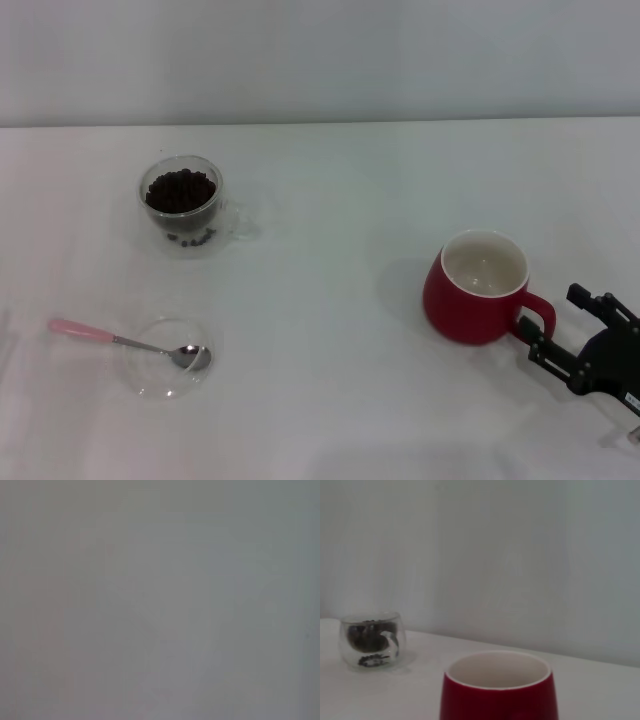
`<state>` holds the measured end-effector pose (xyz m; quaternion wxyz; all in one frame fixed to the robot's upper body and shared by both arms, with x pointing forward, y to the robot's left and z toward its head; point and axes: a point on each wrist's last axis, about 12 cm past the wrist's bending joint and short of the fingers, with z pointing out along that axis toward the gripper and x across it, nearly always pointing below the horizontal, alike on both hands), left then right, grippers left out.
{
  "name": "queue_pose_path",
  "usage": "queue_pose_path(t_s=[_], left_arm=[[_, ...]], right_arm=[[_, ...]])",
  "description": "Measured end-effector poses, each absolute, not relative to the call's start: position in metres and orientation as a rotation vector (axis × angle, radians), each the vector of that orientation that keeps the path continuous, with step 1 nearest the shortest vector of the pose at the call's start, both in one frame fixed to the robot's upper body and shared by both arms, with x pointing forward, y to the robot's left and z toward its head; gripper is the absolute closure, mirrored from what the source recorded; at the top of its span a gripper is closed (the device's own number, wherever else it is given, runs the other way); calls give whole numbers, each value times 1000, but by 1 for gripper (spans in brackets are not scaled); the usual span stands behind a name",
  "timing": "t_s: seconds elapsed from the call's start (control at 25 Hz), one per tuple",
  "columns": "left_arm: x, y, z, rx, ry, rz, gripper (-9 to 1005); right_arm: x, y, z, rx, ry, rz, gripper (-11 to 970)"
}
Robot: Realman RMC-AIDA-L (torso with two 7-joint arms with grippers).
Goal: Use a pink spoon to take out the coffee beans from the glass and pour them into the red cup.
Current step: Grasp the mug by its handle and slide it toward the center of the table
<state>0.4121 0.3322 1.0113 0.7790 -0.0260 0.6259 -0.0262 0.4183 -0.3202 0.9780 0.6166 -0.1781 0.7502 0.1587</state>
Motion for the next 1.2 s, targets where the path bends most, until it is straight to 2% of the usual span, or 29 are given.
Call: queue_pose_path(t_s=[0.28,0.52,0.72,1.2], left_arm=[[405,334,1009,-69,1359,-43,120],[404,335,1009,-71,1359,-41,121],[404,335,1009,-70,1359,-42,121],[408,335,1011,-63,1355,-44,120]], right_arm=[[425,-326,977,-378,1747,315,119],[428,-329,978,-354,1750,296,245],[429,-332,977,-310,1754,277,282],[434,-329,975,-317,1777,276,281]])
